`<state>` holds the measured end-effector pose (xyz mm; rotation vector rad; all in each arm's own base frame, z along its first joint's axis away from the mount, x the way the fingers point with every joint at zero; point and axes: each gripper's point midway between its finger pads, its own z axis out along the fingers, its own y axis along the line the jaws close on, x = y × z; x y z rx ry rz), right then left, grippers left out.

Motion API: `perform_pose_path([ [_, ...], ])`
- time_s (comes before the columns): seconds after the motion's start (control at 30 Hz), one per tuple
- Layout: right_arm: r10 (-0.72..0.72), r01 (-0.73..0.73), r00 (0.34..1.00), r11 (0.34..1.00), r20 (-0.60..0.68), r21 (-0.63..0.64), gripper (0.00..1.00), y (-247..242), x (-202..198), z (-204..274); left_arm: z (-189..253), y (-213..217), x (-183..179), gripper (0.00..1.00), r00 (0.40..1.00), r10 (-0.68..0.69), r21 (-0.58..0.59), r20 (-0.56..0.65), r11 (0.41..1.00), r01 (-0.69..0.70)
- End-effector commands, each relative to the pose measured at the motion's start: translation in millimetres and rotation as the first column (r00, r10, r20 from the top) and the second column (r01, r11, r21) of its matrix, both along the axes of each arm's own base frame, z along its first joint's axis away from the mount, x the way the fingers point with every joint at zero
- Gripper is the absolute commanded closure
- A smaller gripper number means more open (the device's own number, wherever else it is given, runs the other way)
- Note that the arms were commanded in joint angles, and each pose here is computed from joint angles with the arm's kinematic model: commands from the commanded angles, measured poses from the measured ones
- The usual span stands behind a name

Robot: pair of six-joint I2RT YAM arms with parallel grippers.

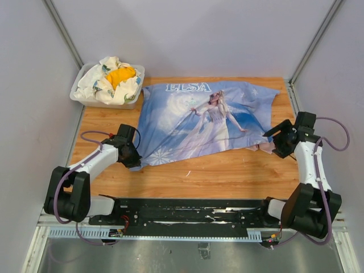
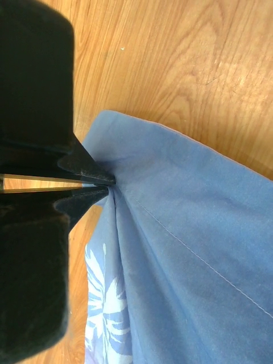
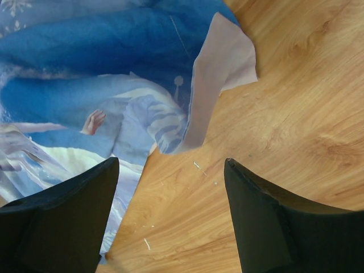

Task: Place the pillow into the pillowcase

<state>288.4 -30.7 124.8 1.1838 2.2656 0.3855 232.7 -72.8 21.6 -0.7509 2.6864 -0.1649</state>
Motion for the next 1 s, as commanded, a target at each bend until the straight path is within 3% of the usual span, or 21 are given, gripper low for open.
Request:
perform_pose_path([
  [0.0,-0.069,0.072,0.997,0.99,-0.032,0.124,0.25,-1.2,10.2,-7.8,3.9,2.2,6.9,0.91,1.0,-0.017,-0.008,0.013,1.0,0.017],
  [0.1,-0.09,0.102,0.992,0.985,-0.092,0.14,0.25,-6.1,9.0,-22.7,5.0,2.6,8.8,0.91,1.0,-0.018,-0.018,0.022,1.0,0.019],
  [0.47,-0.211,0.222,0.973,0.968,-0.098,0.115,0.23,-39.6,32.4,-41.6,4.3,13.1,5.9,0.92,1.0,0.001,-0.013,0.028,1.0,-0.001],
  [0.87,-0.195,0.222,0.967,0.961,-0.166,0.165,0.34,-37.7,48.6,-79.5,7.5,27.7,10.7,0.92,0.999,0.042,-0.01,0.026,0.999,-0.042],
  [0.97,-0.191,0.218,0.968,0.962,-0.164,0.166,0.43,-37.2,48.6,-82.6,8.2,30.7,13.3,0.92,0.999,0.046,-0.009,0.029,0.999,-0.045],
])
